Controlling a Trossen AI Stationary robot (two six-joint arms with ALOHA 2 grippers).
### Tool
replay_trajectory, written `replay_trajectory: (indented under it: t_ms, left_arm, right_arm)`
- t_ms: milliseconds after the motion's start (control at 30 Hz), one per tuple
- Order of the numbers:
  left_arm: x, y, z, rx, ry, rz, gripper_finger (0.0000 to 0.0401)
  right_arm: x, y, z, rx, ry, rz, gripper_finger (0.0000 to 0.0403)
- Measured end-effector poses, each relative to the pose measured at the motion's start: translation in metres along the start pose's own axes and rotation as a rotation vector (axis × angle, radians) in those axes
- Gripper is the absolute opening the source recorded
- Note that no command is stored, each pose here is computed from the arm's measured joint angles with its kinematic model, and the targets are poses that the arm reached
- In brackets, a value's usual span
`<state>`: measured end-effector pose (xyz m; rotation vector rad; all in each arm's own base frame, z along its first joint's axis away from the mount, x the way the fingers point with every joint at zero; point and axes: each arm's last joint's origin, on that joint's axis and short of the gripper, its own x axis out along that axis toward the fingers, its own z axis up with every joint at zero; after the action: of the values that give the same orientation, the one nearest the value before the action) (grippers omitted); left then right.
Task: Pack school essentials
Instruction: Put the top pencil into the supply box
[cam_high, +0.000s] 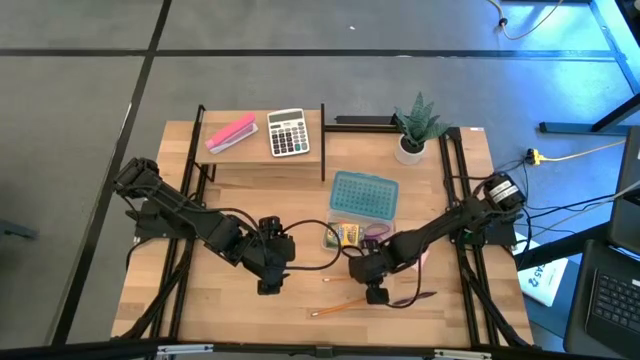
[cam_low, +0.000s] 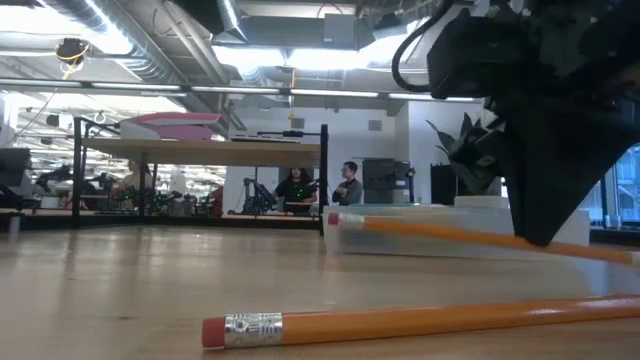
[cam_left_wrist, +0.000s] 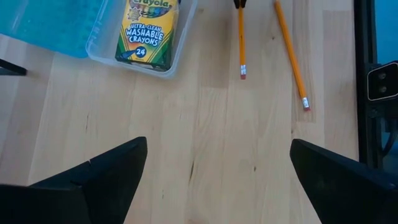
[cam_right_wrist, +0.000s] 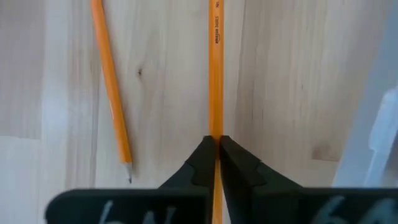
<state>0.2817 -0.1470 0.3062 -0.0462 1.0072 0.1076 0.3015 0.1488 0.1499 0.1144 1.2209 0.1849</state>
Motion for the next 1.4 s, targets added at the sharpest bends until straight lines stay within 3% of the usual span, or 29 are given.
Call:
replay_trajectory:
  t_ms: [533,900,1133,1400]
  left_arm:
    - [0.000,0.000,0.000,-0.002,-0.002,-0.001,0.0390]
    - [0.000,0.000,0.001,-0.002,-0.006,-0.003,0.0390]
    - [0.000,0.000,0.001,-0.002,-0.006,-0.004,0.0390]
    - [0.000,0.000,0.001,-0.003,-0.006,-0.003,0.0390]
  right_arm:
    - [-0.042,-0.001,0.001,0.060,-0.046,0.028,0.0016]
    - [-0.072,-0.036,0.001,0.109,-0.032,-0.065,0.0016]
    - [-0.070,-0.057,0.007,0.118,-0.034,-0.123,0.0016]
    - [-0.056,-0.063,0.007,0.138,0.017,-0.132,0.0016]
